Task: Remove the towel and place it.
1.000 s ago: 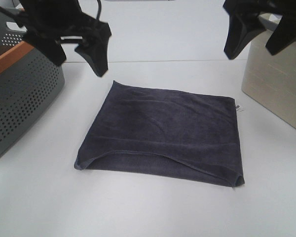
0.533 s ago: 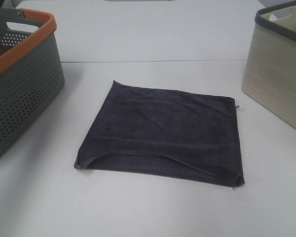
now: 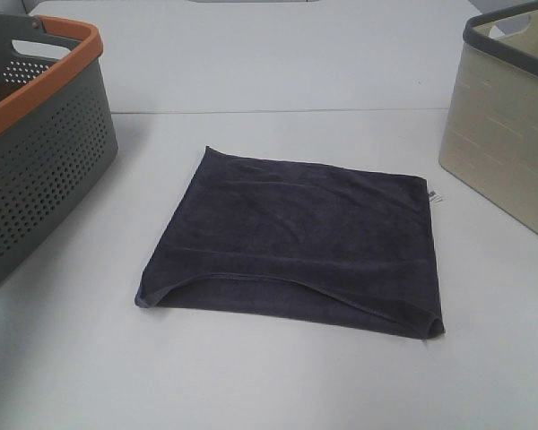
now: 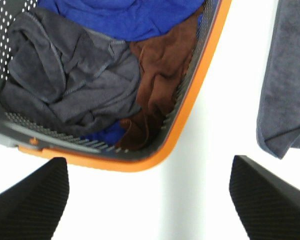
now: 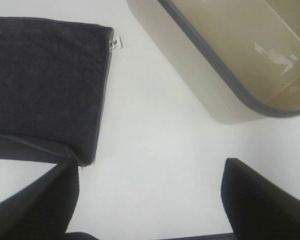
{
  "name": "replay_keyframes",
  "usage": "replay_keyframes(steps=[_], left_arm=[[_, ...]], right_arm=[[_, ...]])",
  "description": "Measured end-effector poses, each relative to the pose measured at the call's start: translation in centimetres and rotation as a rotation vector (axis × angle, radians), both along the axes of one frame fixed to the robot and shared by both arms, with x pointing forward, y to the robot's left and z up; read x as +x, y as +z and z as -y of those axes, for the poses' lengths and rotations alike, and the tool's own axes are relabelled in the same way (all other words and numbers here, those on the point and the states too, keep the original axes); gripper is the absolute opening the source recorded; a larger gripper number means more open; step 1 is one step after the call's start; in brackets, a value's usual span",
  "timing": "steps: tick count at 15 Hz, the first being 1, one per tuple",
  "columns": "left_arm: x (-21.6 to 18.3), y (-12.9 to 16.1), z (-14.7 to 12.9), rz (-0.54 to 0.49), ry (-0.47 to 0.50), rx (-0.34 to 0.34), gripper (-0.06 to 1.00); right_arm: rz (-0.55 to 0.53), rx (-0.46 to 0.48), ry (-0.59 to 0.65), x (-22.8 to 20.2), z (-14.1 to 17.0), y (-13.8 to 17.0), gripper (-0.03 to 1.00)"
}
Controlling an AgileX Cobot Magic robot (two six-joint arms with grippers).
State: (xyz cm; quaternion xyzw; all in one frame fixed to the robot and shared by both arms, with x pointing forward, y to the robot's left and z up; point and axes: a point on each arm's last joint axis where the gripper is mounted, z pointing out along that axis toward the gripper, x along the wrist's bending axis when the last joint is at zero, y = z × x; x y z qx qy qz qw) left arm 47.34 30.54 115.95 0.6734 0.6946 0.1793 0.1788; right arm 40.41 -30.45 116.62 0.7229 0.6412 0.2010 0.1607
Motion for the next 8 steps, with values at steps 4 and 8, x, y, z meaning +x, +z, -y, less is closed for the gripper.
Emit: replay_keyframes(steps=[4,8], left_arm=[[-9.6,-1.2,0.0,0.087,0.019,0.014,0.82],[-14.9,-3.1,-0.2,0.177,0.034,0.044,0.82]], right_arm=[[0.123,-0.018,0.011,-9.7,-0.6,-3.2,0.70],[0.178,-0.071,-0.007,-13.6,-0.5,-6.7,0.70]])
